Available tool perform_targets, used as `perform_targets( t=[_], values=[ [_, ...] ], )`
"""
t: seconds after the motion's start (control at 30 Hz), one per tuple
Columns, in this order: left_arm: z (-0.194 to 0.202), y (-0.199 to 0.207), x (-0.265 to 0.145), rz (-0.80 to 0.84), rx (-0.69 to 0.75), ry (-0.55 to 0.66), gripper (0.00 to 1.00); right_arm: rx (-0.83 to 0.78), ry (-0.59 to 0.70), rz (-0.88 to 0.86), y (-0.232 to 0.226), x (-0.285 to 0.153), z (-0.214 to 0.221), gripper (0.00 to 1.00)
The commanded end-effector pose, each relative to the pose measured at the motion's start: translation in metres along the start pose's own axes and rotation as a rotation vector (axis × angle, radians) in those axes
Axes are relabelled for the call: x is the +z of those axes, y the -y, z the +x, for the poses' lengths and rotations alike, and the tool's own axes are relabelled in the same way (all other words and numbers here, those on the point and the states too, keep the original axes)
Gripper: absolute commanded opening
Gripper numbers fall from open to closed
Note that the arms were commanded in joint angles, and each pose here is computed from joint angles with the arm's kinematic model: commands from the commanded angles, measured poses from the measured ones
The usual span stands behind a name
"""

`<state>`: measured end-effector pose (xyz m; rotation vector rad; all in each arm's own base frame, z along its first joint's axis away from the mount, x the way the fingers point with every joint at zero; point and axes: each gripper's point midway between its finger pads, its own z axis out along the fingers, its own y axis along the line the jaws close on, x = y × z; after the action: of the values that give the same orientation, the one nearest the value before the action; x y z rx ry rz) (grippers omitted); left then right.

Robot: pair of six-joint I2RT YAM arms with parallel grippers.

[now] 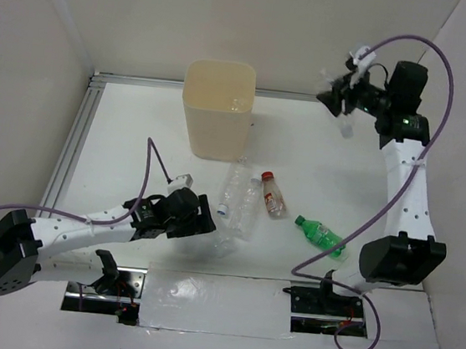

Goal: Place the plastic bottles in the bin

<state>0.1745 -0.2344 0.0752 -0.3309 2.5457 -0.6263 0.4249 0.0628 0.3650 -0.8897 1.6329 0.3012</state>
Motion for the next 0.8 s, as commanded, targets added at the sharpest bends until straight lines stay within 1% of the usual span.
perform_targets(
  t=[0.0, 0.03, 0.1, 0.13, 0.17, 0.2, 0.23, 0.27, 0.3, 0.33, 0.37, 0.4, 0.43, 0.5, 0.53, 0.57, 0.6, 0.67, 0.7, 0.73, 0.77],
  values=[
    [-0.002, 0.024, 0.000, 0.064, -0.018, 0.003, 1.00, -0.110, 0.361, -0.194, -0.049, 0.027, -0.116, 0.24],
    [0.003, 0.026, 0.002, 0.068, -0.010, -0.012, 1.00, -0.062, 0.390, -0.227, -0.066, 0.051, -0.131, 0.24],
    [0.007, 0.025, 0.003, 0.064, 0.000, -0.021, 1.00, -0.107, 0.499, -0.237, -0.077, 0.063, -0.176, 0.24],
    [0.005, 0.025, 0.004, 0.059, 0.000, -0.012, 1.00, -0.097, 0.522, -0.250, -0.083, 0.072, -0.186, 0.24],
    [0.008, 0.026, 0.003, 0.064, 0.000, -0.018, 1.00, -0.045, 0.526, -0.286, -0.099, 0.097, -0.190, 0.24],
    [0.010, 0.027, 0.003, 0.064, 0.007, -0.014, 1.00, -0.074, 0.591, -0.295, -0.104, 0.095, -0.215, 0.24],
    [0.007, 0.026, 0.003, 0.058, 0.006, -0.002, 1.00, -0.069, 0.610, -0.308, -0.112, 0.102, -0.223, 0.24],
    [0.010, 0.029, 0.000, 0.073, 0.015, -0.005, 1.00, -0.050, 0.603, -0.339, -0.131, 0.124, -0.223, 0.24],
    [0.009, 0.026, 0.000, 0.057, 0.017, 0.003, 1.00, -0.070, 0.640, -0.350, -0.137, 0.123, -0.239, 0.24],
    [0.008, 0.026, -0.003, 0.062, 0.006, 0.005, 1.00, -0.074, 0.650, -0.367, -0.145, 0.128, -0.244, 0.24],
    [0.005, 0.029, -0.006, 0.073, 0.009, 0.029, 1.00, -0.063, 0.646, -0.387, -0.156, 0.144, -0.245, 0.24],
    [0.004, 0.030, -0.008, 0.081, 0.007, 0.033, 1.00, -0.048, 0.623, -0.405, -0.163, 0.155, -0.236, 0.24],
    [0.005, 0.026, -0.009, 0.074, -0.001, 0.029, 1.00, -0.046, 0.621, -0.416, -0.167, 0.161, -0.235, 0.25],
    [0.002, 0.023, -0.012, 0.069, -0.013, 0.050, 1.00, -0.013, 0.583, -0.430, -0.174, 0.184, -0.218, 0.29],
    [-0.003, 0.026, -0.017, 0.089, -0.019, 0.068, 1.00, -0.005, 0.571, -0.424, -0.173, 0.191, -0.212, 0.33],
    [-0.007, 0.024, -0.019, 0.082, -0.030, 0.088, 1.00, 0.017, 0.548, -0.433, -0.175, 0.202, -0.201, 0.43],
    [-0.011, 0.024, -0.024, 0.090, -0.035, 0.108, 1.00, 0.030, 0.525, -0.439, -0.177, 0.206, -0.194, 0.66],
    [-0.022, 0.023, -0.027, 0.085, -0.045, 0.167, 1.00, 0.051, 0.491, -0.439, -0.178, 0.215, -0.180, 0.80],
    [-0.028, 0.025, -0.029, 0.086, -0.039, 0.188, 1.00, 0.059, 0.478, -0.419, -0.170, 0.216, -0.176, 0.94],
    [-0.033, 0.029, -0.031, 0.090, -0.043, 0.206, 1.00, 0.061, 0.476, -0.407, -0.163, 0.212, -0.176, 0.99],
    [-0.037, 0.026, -0.027, 0.072, -0.030, 0.231, 1.00, 0.068, 0.483, -0.387, -0.155, 0.210, -0.181, 0.99]
  ],
)
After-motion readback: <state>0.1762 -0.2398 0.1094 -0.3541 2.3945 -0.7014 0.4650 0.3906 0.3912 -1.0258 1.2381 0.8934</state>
